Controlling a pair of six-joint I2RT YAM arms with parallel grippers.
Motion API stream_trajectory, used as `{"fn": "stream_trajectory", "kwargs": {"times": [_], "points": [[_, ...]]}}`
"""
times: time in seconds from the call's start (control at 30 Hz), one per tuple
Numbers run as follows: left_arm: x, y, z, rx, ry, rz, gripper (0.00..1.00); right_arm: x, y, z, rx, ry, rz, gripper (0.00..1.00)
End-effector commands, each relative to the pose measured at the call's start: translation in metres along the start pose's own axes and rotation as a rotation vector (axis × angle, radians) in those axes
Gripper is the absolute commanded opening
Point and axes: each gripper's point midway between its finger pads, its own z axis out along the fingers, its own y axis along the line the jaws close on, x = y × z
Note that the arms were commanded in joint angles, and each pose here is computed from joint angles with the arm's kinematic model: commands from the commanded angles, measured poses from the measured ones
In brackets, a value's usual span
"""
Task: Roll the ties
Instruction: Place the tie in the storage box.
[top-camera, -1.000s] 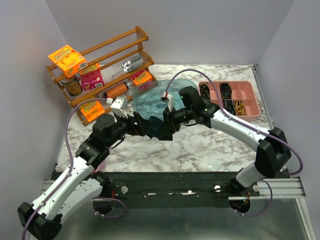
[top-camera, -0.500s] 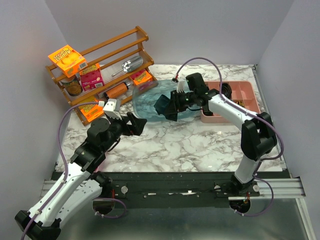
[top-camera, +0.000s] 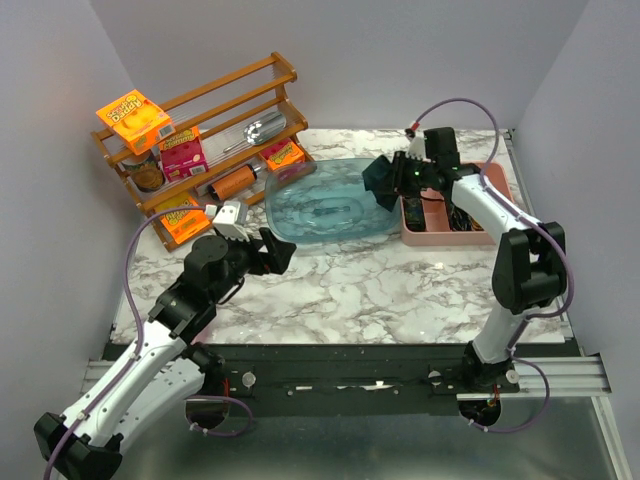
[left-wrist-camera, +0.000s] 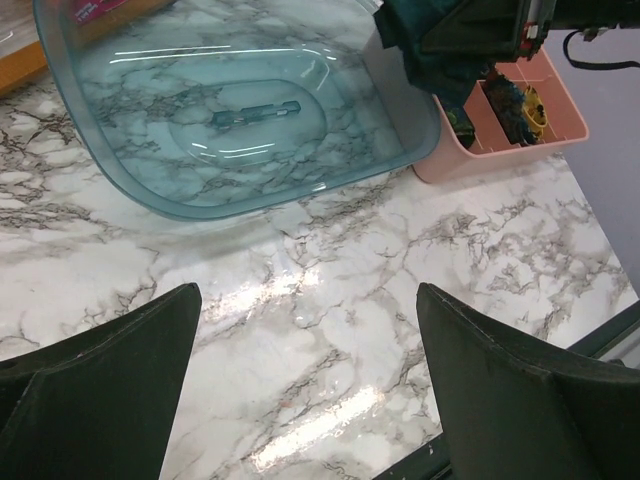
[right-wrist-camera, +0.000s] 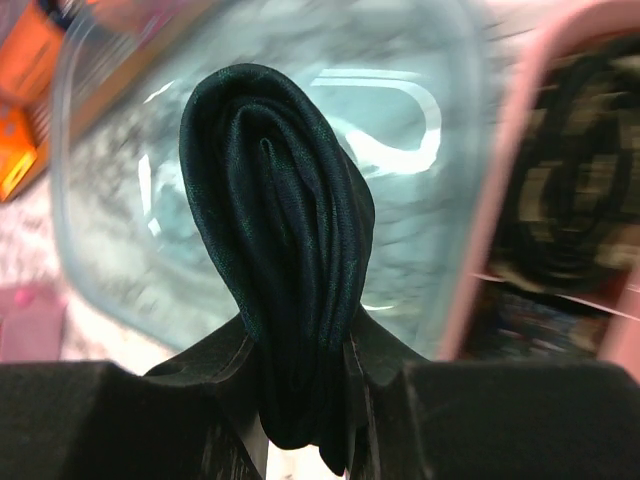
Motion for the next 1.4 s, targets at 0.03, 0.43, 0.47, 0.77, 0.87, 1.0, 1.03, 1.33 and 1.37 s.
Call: {"fn": "stream_trajectory", "kwargs": {"times": [0.03, 0.43, 0.47, 0.77, 0.87, 1.0, 1.03, 1.33, 1.37], "points": [[0.000, -0.002, 0.003, 0.014, -0.006, -0.004, 0.99, -0.050, -0.025, -0.048, 0.219, -0.195, -0.020, 0.00], [0.004, 0.001, 0.007, -0.002, 0.008, 0.000, 0.99, -0.080, -0.063, -0.104, 0.535, -0.323, -0.061, 0.00], [0.005, 0.002, 0.007, -0.002, 0.012, 0.000, 0.99, -0.080, -0.064, -0.104, 0.532, -0.315, -0.061, 0.00], [0.012, 0.002, 0.012, 0.000, 0.041, -0.002, 0.99, -0.076, -0.085, -0.079, 0.549, -0.231, -0.089, 0.00], [0.013, 0.002, 0.013, 0.001, 0.046, -0.001, 0.99, -0.070, -0.097, -0.069, 0.567, -0.198, -0.081, 0.00], [0.013, 0.001, 0.014, 0.003, 0.049, 0.001, 0.99, -0.063, -0.114, -0.056, 0.582, -0.159, -0.060, 0.01], [0.015, 0.002, 0.014, 0.004, 0.050, 0.001, 0.99, -0.062, -0.115, -0.053, 0.580, -0.153, -0.059, 0.00], [0.017, 0.003, 0.017, -0.001, 0.063, 0.001, 0.99, -0.055, -0.143, -0.031, 0.628, -0.098, -0.045, 0.00], [0.018, 0.003, 0.017, -0.002, 0.064, 0.001, 0.99, -0.055, -0.146, -0.031, 0.641, -0.095, -0.042, 0.00]]}}
